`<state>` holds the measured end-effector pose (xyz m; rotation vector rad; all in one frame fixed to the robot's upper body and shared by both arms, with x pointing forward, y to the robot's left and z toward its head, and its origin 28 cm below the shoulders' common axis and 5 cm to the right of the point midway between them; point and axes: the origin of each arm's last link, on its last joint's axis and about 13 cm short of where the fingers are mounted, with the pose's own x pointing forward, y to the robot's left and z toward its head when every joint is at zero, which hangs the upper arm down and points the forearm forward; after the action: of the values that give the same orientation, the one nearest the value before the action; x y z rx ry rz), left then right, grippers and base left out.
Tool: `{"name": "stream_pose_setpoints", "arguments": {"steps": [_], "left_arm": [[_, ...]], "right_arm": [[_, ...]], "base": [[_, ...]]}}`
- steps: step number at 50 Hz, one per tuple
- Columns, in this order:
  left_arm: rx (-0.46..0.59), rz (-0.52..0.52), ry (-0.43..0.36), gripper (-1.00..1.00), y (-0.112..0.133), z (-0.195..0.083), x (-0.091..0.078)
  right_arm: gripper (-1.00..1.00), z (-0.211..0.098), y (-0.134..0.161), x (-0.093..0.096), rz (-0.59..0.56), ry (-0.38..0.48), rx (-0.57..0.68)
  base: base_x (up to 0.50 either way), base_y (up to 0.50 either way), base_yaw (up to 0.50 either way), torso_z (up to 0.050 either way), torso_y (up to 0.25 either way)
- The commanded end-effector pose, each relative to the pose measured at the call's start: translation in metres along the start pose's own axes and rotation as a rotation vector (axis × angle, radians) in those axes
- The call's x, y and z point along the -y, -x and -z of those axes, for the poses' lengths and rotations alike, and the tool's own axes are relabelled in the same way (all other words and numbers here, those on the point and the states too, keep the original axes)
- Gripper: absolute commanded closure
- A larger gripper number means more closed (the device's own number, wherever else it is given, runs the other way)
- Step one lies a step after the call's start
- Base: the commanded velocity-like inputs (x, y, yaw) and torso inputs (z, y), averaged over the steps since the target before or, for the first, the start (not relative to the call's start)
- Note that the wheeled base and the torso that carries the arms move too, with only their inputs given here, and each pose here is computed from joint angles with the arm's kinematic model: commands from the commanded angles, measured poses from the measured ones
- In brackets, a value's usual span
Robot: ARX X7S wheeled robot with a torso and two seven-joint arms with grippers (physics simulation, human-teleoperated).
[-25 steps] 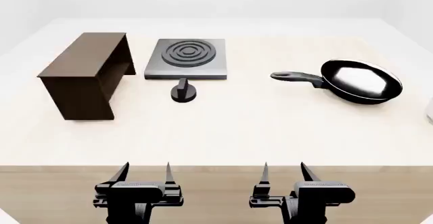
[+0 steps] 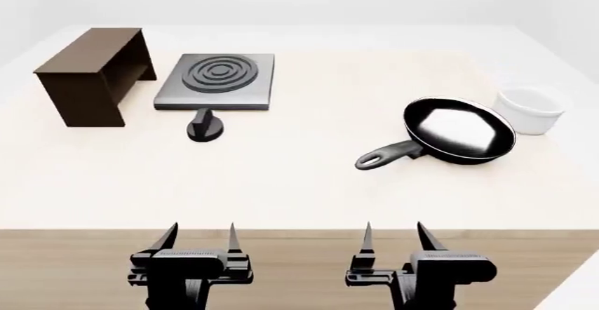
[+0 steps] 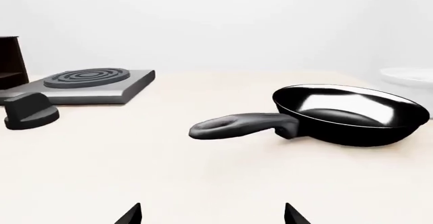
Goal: Put the frying pan on top of the cabinet.
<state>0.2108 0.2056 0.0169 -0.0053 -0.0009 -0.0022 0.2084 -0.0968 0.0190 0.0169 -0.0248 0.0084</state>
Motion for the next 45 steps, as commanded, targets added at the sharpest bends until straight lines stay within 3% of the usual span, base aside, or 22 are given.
{"name": "stream_pose_setpoints", "arguments": {"steps": [1, 19, 21, 24, 25, 30, 45], "left_arm": [[-0.004, 0.002, 0.000, -1.00, 0.000, 0.000, 0.000], [0.002, 0.006, -0.003, -1.00, 0.001, -0.004, 0.001], [-0.008, 0.003, -0.021, -1.00, 0.000, -0.011, 0.001], [0.018, 0.008, -0.041, -1.00, -0.001, -0.049, 0.003], [0.057, 0.013, -0.004, -1.00, -0.004, -0.079, 0.002], [0.165, 0.019, -0.025, -1.00, -0.003, -0.123, 0.000], [0.171, 0.034, -0.033, -1.00, 0.000, -0.121, 0.001]], "right_arm": [[-1.00, -0.001, 0.000, 0.001, 0.005, -0.002, 0.005], [-1.00, -0.007, 0.001, 0.001, 0.006, -0.011, 0.011], [-1.00, -0.014, -0.001, 0.003, 0.031, -0.013, 0.004], [-1.00, -0.053, -0.004, 0.004, 0.034, 0.031, 0.041], [-1.00, -0.078, 0.000, 0.004, 0.011, 0.038, 0.119], [-1.00, -0.123, 0.012, 0.003, -0.008, 0.057, 0.262], [-1.00, -0.124, 0.013, 0.005, 0.006, 0.077, 0.271]], "base": [[0.00, -0.50, 0.00, 0.000, 0.000], [0.00, -0.50, 0.00, 0.000, 0.000], [0.00, -0.16, 0.00, 0.000, 0.000], [0.00, 0.00, 0.00, 0.000, 0.000], [0.00, 0.00, 0.00, 0.000, 0.000], [0.06, 0.00, 0.00, 0.000, 0.000], [0.50, 0.00, 0.00, 0.000, 0.000]]}}
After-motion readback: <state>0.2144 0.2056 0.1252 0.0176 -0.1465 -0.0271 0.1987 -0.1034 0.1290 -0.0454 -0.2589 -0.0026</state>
